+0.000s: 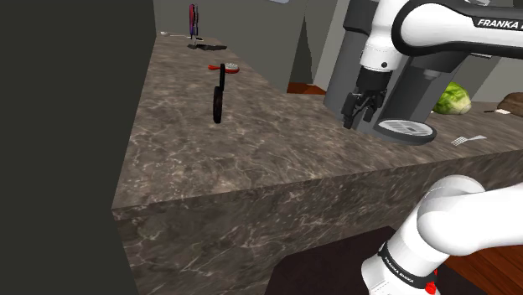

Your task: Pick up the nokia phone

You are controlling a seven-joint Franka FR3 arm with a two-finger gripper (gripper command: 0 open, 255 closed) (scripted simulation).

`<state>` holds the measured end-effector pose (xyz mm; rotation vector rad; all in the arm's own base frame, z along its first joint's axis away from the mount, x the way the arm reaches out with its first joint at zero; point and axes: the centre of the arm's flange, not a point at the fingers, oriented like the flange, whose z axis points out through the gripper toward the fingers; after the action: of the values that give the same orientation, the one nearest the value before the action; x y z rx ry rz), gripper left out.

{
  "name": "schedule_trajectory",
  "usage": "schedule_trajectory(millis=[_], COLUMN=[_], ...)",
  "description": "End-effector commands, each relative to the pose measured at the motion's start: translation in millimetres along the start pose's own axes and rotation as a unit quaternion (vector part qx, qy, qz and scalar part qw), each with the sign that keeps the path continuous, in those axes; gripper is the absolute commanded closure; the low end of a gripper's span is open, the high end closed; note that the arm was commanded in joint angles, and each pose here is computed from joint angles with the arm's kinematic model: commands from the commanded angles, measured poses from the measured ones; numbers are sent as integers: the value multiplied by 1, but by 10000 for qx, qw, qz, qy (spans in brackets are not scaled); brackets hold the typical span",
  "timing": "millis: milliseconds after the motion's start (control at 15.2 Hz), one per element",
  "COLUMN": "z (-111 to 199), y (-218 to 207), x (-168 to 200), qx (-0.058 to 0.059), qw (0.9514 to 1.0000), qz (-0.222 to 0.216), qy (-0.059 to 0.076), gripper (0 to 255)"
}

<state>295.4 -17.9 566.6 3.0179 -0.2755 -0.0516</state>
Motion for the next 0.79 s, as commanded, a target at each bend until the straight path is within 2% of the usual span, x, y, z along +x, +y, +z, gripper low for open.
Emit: schedule_trajectory(millis=[0, 726], z=[0, -24], y=[0, -113], x=[0, 80], qx=[0, 252], qw=[10000, 9988], qz=[0, 395], qy=[0, -114], gripper=[0, 0])
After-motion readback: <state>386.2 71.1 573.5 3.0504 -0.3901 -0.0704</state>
